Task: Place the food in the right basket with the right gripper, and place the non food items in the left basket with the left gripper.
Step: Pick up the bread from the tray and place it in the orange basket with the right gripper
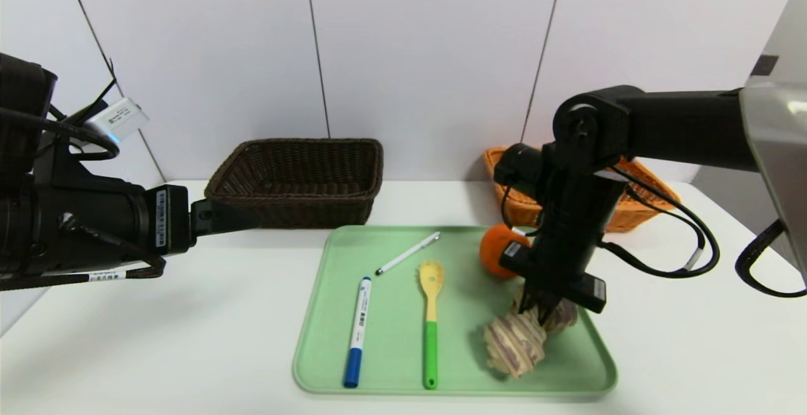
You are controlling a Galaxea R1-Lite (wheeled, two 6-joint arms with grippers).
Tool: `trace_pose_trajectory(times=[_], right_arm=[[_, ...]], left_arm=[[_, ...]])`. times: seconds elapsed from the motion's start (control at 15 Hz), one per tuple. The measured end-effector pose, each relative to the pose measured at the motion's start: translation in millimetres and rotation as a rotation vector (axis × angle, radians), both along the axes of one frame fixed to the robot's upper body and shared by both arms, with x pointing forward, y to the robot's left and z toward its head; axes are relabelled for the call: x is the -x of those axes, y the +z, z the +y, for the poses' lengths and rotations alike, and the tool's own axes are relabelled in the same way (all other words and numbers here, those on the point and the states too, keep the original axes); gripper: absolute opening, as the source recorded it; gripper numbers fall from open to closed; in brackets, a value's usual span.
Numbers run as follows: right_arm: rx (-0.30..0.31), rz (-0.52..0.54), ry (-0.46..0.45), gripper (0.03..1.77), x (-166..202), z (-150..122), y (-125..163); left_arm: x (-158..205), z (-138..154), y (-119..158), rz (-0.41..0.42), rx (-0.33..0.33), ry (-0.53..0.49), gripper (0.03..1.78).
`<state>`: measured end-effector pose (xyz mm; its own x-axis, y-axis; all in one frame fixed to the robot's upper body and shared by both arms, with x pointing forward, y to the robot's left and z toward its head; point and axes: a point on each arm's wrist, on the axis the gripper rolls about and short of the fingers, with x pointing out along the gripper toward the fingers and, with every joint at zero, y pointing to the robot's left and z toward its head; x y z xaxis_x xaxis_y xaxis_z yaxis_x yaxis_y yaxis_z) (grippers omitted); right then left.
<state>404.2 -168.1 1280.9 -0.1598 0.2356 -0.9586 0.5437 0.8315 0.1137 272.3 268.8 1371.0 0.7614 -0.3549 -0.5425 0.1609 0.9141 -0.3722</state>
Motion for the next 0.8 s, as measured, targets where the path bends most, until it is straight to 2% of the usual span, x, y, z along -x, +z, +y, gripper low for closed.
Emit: trace_pose_trajectory(times=[0.27, 0.4, 0.6, 0.8], right_arm=[[-0.054, -0.007, -0.012, 0.14, 18, -12, 30], [-0.101, -0.109, -0.009, 0.14, 33, -20, 61], [-0.166, -0.433, -0.031, 0.14, 54, -37, 115], [-0.212, -0.821, -0.176, 0.14, 44, -73, 158]], left_arm=[[0, 0, 4, -0.015, 0.005, 0.001, 1.69], [1, 0, 12, -0.037, 0.028, 0.010, 1.69], [0, 0, 25, -0.060, 0.085, 0.021, 1.69], [-1, -4, 27, -0.062, 0.094, 0.001, 1.69]])
